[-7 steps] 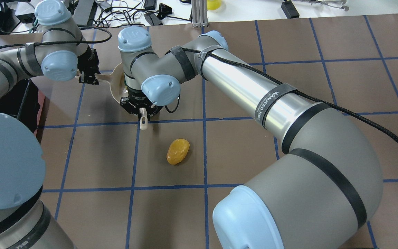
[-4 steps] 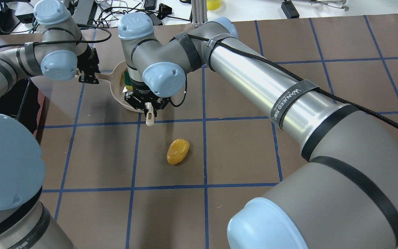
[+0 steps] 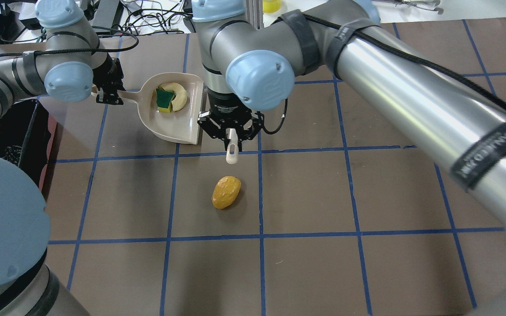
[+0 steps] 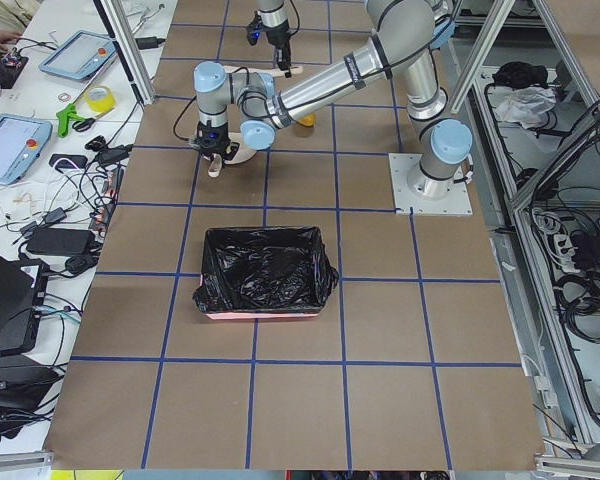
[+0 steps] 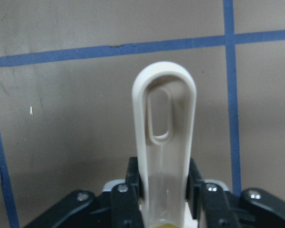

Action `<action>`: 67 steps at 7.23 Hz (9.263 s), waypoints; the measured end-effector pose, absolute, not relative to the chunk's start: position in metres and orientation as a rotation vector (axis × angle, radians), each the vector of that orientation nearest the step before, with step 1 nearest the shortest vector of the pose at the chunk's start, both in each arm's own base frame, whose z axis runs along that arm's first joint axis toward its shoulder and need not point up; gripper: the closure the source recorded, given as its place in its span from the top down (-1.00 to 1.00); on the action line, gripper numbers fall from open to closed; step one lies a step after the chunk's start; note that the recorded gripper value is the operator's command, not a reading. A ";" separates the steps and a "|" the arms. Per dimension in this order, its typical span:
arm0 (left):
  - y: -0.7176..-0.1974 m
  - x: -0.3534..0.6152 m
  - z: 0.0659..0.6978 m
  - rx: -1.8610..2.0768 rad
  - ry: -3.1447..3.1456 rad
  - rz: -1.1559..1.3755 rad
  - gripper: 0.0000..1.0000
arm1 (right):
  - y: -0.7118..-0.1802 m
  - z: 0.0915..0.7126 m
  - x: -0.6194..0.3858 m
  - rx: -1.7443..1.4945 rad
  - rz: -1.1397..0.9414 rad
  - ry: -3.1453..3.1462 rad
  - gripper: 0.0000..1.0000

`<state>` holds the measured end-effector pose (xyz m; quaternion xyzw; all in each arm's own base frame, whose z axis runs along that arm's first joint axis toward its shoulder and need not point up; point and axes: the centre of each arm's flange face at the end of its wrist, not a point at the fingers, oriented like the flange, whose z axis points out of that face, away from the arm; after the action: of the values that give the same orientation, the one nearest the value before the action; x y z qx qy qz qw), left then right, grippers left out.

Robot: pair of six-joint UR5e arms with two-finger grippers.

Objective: Sweep and dump trash into bin
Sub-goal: 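Sweep the yellow potato into the dustpan with the right-held brush, then carry the loaded dustpan over the bin with left gripper while right withdraws, then tip the dustpan into the bin with left gripper while right sets brush down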

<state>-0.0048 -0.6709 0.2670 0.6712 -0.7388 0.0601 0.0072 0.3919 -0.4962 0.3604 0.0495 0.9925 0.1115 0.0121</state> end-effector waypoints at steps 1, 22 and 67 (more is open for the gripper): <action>-0.655 -0.006 0.268 2.096 -2.313 0.166 -1.00 | -0.466 0.365 0.362 0.185 0.354 3.097 -0.91; -0.486 -0.031 0.237 2.107 -2.359 0.090 -1.00 | -0.372 0.237 0.533 0.260 0.330 3.003 -1.00; -0.572 0.366 0.447 0.986 -3.233 0.934 -1.00 | -0.575 0.289 -0.093 -0.053 0.378 3.240 0.94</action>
<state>0.3657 -0.5723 0.4474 0.2765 -0.9066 0.2620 -0.1815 -0.0929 -0.5746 0.2886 -0.0161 0.9913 0.1155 -0.0605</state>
